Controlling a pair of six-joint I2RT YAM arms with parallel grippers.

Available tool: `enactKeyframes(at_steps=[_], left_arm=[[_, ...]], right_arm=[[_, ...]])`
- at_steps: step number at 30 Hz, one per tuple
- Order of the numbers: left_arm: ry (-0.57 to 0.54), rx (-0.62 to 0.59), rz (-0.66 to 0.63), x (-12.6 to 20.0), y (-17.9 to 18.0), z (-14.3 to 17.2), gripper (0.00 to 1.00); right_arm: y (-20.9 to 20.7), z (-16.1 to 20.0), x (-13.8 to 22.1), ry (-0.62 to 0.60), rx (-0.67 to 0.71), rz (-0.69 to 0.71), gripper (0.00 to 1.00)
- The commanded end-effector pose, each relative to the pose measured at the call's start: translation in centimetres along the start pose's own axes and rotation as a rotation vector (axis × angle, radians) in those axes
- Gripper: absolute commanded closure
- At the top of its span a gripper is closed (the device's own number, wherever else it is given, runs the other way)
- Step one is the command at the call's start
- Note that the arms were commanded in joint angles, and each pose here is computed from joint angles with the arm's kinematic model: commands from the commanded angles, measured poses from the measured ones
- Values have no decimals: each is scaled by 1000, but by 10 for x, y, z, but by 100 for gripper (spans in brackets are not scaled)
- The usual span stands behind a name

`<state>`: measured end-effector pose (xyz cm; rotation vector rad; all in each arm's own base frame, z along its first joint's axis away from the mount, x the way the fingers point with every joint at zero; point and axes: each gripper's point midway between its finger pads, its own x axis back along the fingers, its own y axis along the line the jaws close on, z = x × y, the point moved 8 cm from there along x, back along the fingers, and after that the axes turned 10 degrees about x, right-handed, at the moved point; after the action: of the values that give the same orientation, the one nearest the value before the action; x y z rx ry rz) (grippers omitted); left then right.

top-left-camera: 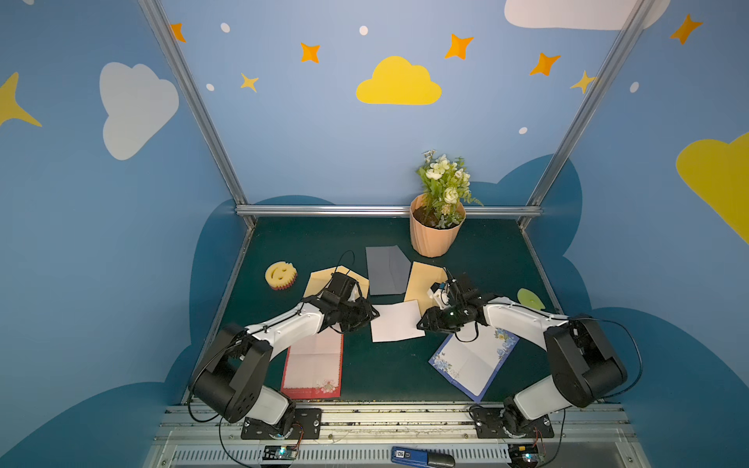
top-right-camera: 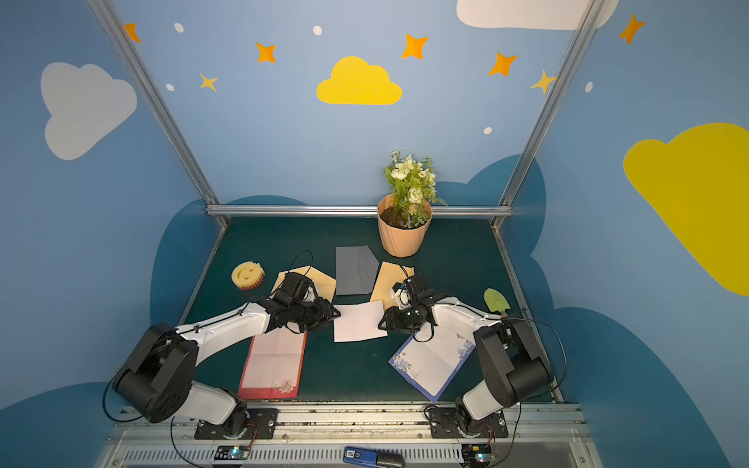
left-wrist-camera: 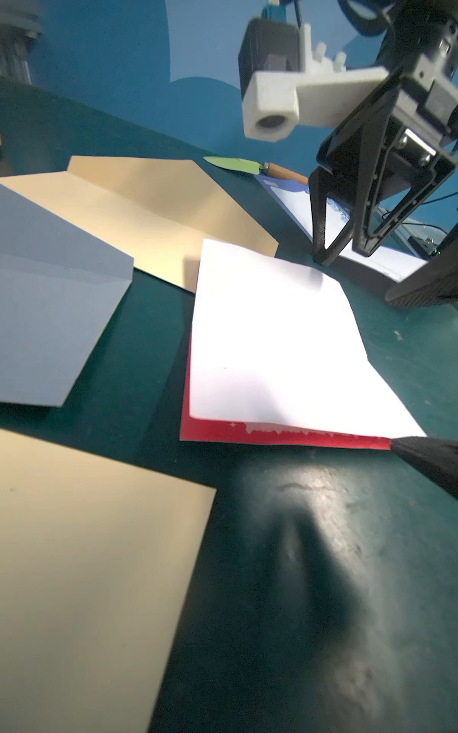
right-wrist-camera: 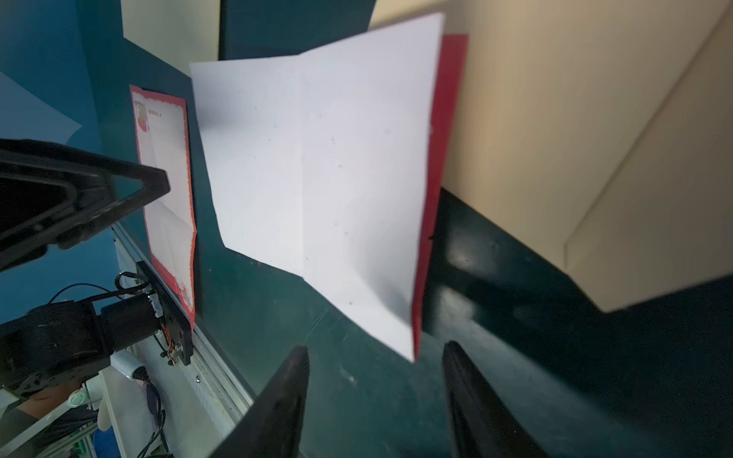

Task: Fold the letter paper in half and place it into the envelope
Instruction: Adjust the letter paper at the center of the board, then fold the letter paper at the center of the board.

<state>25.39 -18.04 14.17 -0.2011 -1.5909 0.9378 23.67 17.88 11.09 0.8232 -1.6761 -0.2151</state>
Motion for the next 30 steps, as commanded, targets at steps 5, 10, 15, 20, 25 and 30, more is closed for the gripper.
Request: enactKeyframes(at_steps=[5, 10, 15, 20, 25, 30], left_arm=[[15, -20, 129, 18, -22, 7, 40], [47, 11, 132, -8, -18, 16, 40], [72, 65, 118, -34, 1, 21, 40], [88, 83, 78, -47, 14, 21, 40], [84, 93, 55, -52, 24, 21, 40], [94, 112, 57, -58, 32, 23, 40]], right_arm=[[-9, -7, -10, 15, 3, 7, 45], [-7, -16, -12, -1, 11, -16, 46], [-3, -21, -11, -9, 22, -30, 46], [-3, -23, -14, -4, 10, -35, 46], [1, -25, -17, -4, 18, -53, 47], [17, -32, -13, -22, 53, -100, 47]])
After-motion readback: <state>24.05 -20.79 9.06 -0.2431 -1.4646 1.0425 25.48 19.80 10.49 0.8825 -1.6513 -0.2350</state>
